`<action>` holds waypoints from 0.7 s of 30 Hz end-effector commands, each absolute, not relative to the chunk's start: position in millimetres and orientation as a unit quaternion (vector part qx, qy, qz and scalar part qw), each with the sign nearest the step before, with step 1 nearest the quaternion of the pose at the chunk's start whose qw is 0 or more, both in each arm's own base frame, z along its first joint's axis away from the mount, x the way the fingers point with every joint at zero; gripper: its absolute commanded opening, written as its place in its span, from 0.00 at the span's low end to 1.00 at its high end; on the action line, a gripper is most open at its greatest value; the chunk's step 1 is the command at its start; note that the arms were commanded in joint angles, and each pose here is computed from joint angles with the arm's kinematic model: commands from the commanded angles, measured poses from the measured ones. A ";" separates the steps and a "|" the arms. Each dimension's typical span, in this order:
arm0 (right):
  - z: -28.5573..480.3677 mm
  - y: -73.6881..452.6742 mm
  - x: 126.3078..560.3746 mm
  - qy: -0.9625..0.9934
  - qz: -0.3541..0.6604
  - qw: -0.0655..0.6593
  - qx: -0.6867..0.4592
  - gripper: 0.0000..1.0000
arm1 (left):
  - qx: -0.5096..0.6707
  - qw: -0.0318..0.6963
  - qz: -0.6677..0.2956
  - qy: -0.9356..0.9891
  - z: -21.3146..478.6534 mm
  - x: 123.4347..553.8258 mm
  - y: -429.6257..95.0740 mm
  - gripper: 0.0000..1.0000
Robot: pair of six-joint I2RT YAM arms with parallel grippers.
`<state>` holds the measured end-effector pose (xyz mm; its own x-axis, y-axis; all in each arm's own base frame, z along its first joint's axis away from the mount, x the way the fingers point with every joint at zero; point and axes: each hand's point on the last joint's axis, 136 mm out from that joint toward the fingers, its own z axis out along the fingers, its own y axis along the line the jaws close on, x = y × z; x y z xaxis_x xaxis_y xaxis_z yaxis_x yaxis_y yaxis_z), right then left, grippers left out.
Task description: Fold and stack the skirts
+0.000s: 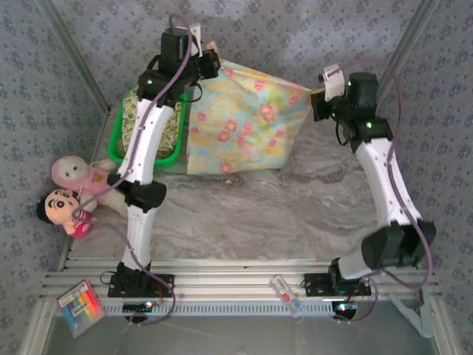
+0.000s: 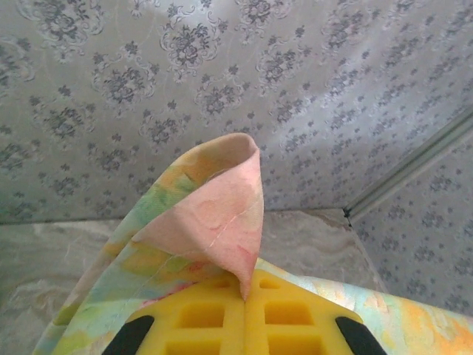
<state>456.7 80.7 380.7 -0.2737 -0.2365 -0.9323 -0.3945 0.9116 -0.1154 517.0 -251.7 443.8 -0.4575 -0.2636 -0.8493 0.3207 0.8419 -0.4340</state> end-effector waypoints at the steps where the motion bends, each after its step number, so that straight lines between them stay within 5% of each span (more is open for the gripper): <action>1: 431.8 57.3 474.5 0.762 0.016 0.612 -0.210 0.00 | 0.006 0.614 -0.311 0.726 515.9 521.1 -232.4 0.00; 9: 420.4 53.9 459.3 0.756 -0.090 0.582 -0.287 0.00 | 0.055 0.587 -0.273 0.760 496.5 506.3 -235.3 0.00; 15: 295.5 84.0 405.2 0.789 -0.143 0.478 -0.359 0.00 | 0.051 0.418 -0.193 0.886 355.1 491.8 -252.6 0.00; 20: 160.5 128.3 325.7 0.841 -0.098 0.327 -0.420 0.00 | -0.048 0.332 -0.200 0.921 224.0 434.0 -226.9 0.04; 21: 144.8 139.2 309.5 0.850 -0.064 0.306 -0.423 0.10 | -0.087 0.310 -0.202 0.925 199.0 417.9 -212.4 0.07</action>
<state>339.1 138.4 174.2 -0.3738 -0.7565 -0.5366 -0.6584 0.6240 -0.4209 433.4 -239.7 217.8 -0.8124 -0.0969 -0.5749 0.1269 0.9331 -0.3366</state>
